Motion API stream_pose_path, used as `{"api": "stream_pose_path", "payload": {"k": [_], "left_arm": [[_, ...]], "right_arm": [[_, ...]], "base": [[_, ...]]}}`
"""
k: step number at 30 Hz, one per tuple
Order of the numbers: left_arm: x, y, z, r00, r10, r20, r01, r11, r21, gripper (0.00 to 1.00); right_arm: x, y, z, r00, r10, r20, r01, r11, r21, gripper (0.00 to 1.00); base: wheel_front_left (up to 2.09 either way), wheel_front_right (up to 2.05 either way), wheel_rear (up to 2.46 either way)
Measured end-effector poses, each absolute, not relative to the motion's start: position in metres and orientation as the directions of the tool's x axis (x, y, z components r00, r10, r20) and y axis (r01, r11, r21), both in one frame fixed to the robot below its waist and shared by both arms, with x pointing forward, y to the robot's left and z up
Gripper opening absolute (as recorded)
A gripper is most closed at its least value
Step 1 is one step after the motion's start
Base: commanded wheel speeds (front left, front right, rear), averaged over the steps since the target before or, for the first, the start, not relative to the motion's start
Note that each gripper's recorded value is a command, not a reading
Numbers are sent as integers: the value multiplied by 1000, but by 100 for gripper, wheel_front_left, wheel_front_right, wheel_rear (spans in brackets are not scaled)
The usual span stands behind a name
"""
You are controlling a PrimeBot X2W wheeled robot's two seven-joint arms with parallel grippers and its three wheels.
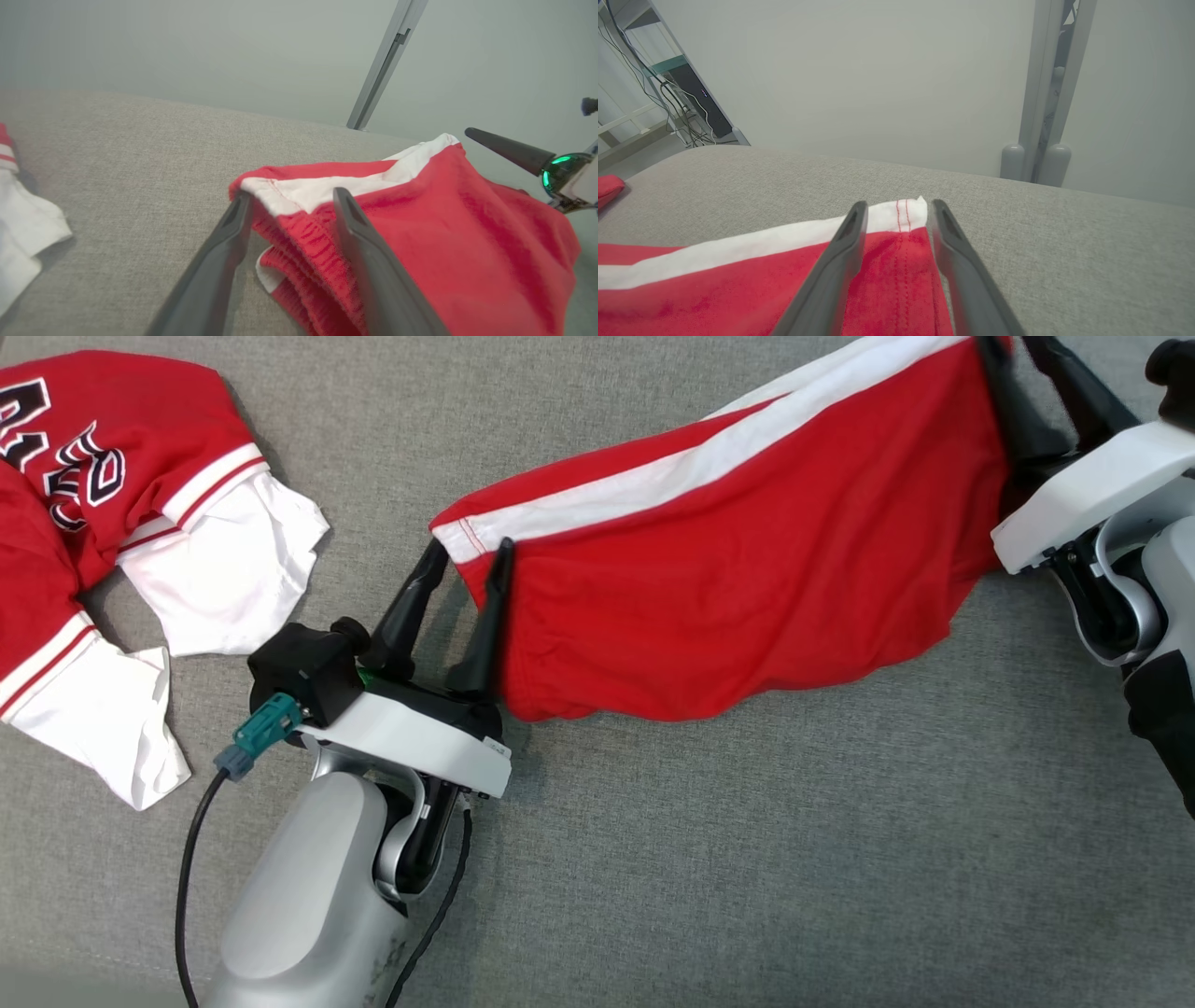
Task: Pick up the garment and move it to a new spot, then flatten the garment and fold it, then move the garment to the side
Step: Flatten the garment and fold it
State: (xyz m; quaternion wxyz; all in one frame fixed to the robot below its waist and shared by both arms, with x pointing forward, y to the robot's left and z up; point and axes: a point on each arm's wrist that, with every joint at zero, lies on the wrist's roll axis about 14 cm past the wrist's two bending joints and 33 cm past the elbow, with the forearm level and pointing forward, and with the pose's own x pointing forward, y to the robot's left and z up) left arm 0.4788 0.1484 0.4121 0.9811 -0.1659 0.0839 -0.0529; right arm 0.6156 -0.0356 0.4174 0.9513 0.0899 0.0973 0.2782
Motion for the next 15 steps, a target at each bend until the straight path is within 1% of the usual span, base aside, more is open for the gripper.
{"api": "stream_pose_path", "payload": {"k": [4,7,11,15], "left_arm": [[478,148,418,984,-123,-131,78,948,-308,100],[474,152,422,988,-94,-121,58,960,-275,100],[475,161,435,995,-48,-85,26,969,-246,100],[474,170,449,999,-9,-43,-1,974,-229,100]], "right_arm": [[613,-38,425,831,543,-118,-512,831,219,100],[603,-41,427,835,538,-114,-505,833,227,100],[599,-54,452,864,502,-39,-481,846,231,100],[583,-71,457,892,451,-14,-436,869,233,100]], "base": [[0,0,0],[0,0,0],[0,0,0],[0,0,0]]}}
